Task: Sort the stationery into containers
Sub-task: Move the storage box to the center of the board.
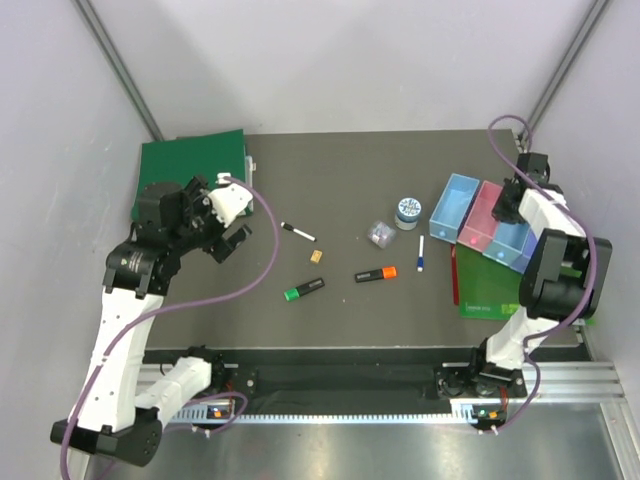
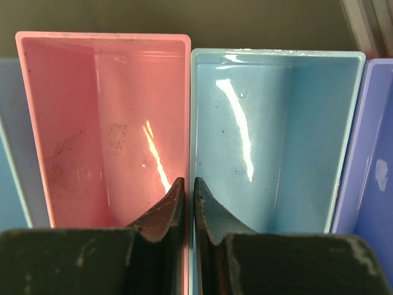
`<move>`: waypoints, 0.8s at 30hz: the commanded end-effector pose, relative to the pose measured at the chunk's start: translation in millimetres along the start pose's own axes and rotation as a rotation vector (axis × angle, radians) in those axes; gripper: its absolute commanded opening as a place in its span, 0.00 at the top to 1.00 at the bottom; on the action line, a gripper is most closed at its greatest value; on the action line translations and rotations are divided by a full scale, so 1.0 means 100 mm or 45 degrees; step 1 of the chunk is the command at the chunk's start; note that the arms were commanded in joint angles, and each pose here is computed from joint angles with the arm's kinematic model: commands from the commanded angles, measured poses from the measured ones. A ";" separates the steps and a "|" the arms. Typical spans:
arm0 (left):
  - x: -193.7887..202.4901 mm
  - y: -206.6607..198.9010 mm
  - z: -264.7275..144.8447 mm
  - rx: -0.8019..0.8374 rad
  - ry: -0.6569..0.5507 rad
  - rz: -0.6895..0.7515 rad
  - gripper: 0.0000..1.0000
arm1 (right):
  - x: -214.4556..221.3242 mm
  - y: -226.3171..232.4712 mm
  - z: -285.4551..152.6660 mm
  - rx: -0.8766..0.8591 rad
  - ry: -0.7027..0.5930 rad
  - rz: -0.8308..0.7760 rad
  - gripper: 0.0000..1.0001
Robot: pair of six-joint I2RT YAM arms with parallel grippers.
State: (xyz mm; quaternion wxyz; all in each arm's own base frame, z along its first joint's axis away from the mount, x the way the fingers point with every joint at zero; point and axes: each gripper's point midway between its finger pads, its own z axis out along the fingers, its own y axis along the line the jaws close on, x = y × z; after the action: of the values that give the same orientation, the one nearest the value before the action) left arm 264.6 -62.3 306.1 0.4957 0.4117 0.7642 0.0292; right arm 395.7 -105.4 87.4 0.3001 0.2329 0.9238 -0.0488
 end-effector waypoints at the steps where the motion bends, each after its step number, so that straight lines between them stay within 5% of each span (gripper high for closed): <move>1: 0.02 -0.02 -0.15 -0.017 0.016 0.006 0.01 | -0.71 0.14 -0.02 -0.007 -0.208 0.044 1.00; 9: 0.11 -0.01 -0.17 -0.023 0.089 -0.021 0.01 | -1.11 0.27 0.29 -0.003 -0.250 -0.006 1.00; 24: 0.24 0.01 -0.04 -0.023 0.172 -0.052 0.01 | -1.12 1.06 0.82 0.022 -0.272 -0.289 1.00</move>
State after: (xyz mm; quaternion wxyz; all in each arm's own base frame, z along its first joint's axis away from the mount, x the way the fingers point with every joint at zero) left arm 254.9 -46.3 281.4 0.4347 0.3960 0.8076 0.0441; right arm 538.0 -99.1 80.0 0.3555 0.1564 0.9154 -0.1056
